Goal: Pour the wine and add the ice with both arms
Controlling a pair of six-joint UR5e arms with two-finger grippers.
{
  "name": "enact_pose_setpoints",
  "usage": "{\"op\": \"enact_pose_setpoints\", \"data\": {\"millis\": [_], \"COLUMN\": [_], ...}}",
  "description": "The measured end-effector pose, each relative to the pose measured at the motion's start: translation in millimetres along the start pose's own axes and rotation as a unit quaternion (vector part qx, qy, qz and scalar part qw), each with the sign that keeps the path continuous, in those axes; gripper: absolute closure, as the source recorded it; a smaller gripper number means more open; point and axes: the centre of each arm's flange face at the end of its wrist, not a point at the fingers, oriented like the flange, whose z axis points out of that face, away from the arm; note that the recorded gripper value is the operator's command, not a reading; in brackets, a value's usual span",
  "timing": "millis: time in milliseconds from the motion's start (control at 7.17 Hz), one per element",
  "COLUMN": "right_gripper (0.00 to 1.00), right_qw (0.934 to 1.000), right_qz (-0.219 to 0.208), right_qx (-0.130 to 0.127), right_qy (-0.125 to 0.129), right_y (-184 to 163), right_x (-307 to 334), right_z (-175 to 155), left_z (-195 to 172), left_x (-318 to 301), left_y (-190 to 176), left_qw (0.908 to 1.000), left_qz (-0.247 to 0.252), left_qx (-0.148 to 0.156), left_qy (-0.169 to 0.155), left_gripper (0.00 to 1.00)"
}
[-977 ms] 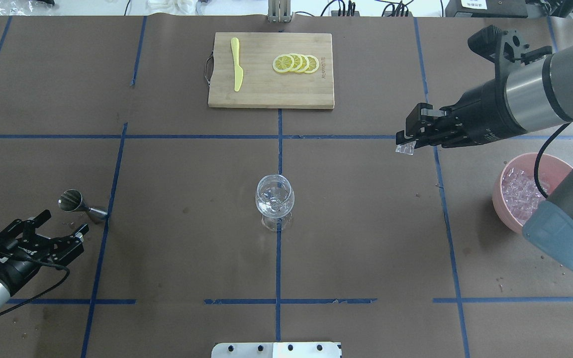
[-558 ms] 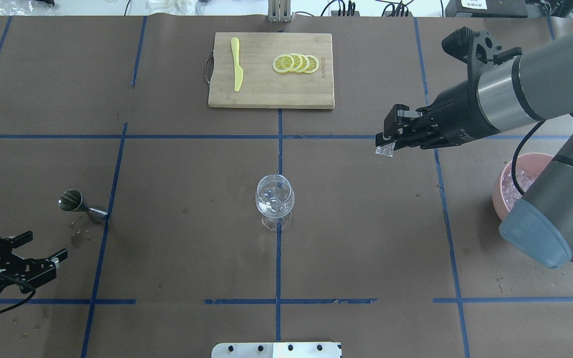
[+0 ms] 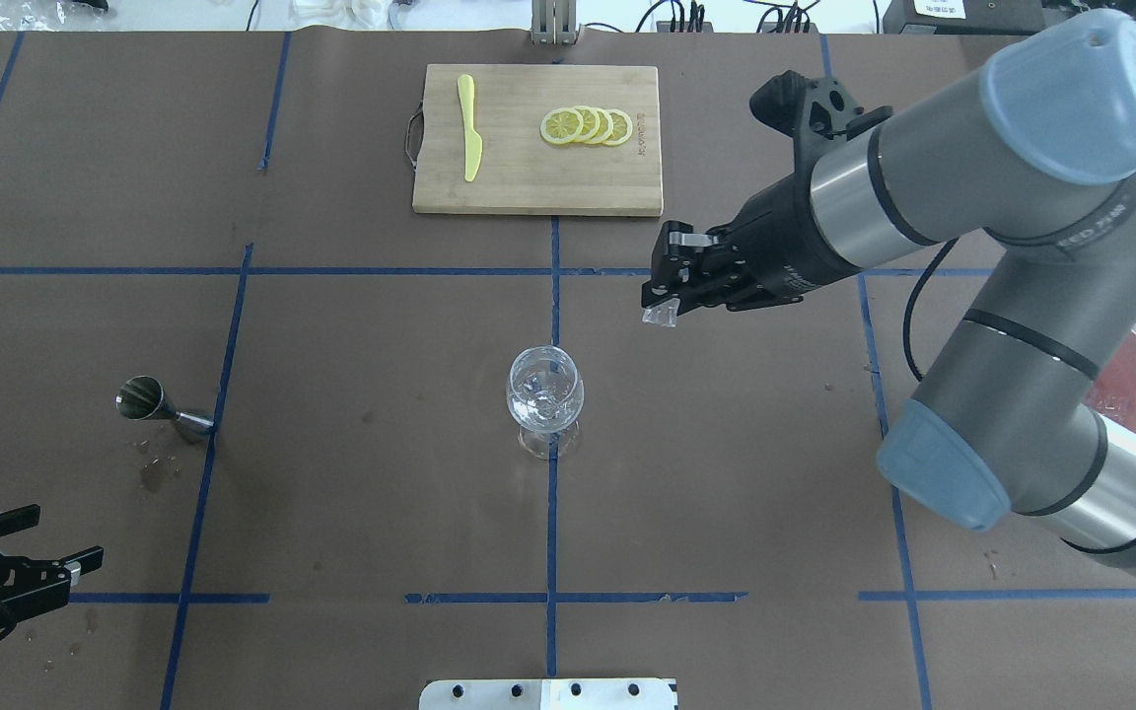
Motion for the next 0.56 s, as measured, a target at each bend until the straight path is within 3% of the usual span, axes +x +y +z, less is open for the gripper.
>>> {"op": "enact_pose_setpoints", "data": {"millis": [279,558], "right_gripper": [1.00,1.00], "right_qw": [1.0000,1.0000], "right_qz": [-0.003,0.002], "right_qx": [0.000,0.009], "right_qy": [0.000,0.002], "right_y": [-4,4], "right_x": [-31,-54], "right_z": [30,57], "left_z": [-14,-28], "left_x": [42,59], "left_y": [-22,-42], "left_qw": [0.9982,0.9963], "left_qz": [-0.032,-0.049], "left_qx": [-0.051,-0.070], "left_qy": [0.002,0.006], "left_gripper": [0.00,0.00]}}
